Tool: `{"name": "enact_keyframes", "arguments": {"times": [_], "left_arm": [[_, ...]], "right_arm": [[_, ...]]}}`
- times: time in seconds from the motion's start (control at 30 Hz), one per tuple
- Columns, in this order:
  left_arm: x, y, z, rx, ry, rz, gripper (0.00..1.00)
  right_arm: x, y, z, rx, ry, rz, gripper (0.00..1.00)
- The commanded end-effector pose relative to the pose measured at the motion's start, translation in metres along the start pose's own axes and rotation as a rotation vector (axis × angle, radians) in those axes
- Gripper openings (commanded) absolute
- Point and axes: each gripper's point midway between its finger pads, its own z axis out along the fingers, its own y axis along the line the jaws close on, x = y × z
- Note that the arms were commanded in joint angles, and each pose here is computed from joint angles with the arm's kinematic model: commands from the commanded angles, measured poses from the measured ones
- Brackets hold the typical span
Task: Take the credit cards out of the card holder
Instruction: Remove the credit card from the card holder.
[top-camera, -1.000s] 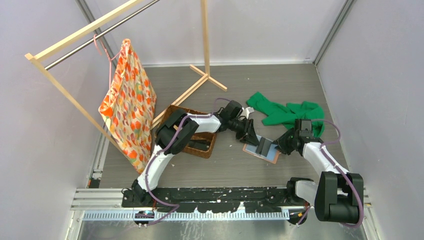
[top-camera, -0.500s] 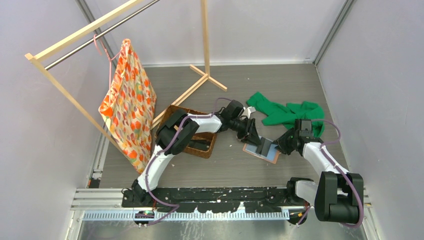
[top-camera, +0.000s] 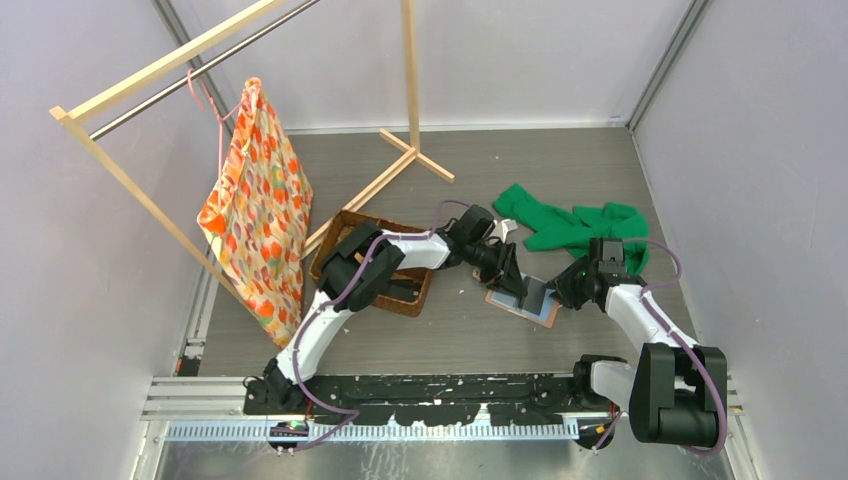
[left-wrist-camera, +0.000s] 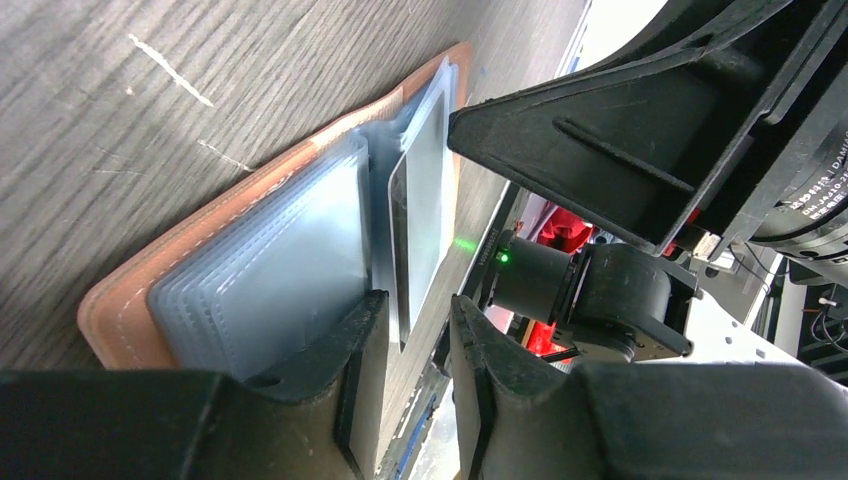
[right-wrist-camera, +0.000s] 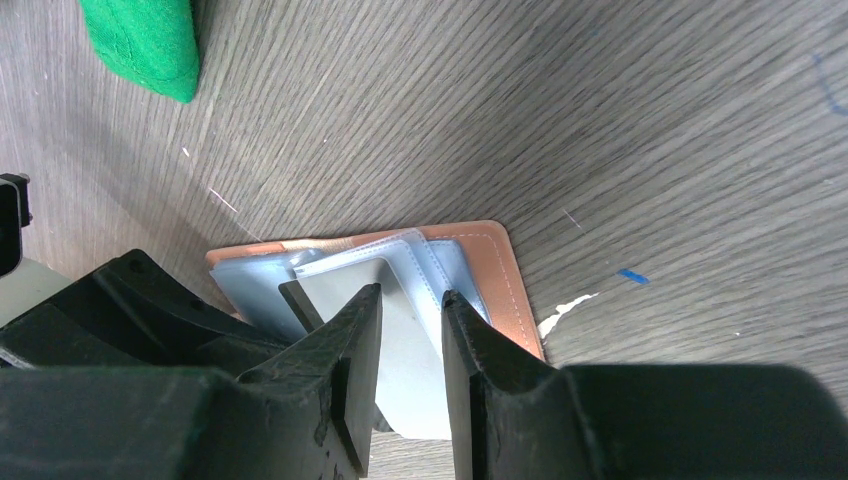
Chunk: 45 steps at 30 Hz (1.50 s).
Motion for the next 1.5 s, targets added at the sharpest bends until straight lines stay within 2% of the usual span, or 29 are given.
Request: {"name": "enact_keyframes", "arguments": {"times": [0.0,0.4,0.73,0.83,1.03,1.47], "left_arm": [[-0.006,-0.010,-0.001,0.005,-0.008,0.036,0.31],[-0.004,0.003,0.005,-0.030,0.006,0.027,0.32],[-0.003,0.003,0.008,-0.025,0.014,0.028,0.29],[-0.002,0.003,0.009,-0.024,0.016,0.027,0.24],[-0.002,0.003,0.009,-0.023,0.016,0.025,0.01],[-0.013,0.006,-0.019,-0.056,-0.025,0.041,0.01]], "right_arm": [[0.002,-0.012,0.002,0.044,-0.004,-0.006,0.34],[0.002,-0.012,0.002,0.043,-0.002,-0.005,0.34],[0.002,-0.011,0.001,0.040,-0.003,-0.005,0.34],[0.002,-0.011,0.001,0.040,-0.004,-0.006,0.34],[0.002,-0.011,0.001,0.042,-0.003,-0.007,0.34],[0.002,-0.013,0.004,0.049,0.002,-0.007,0.34]]}}
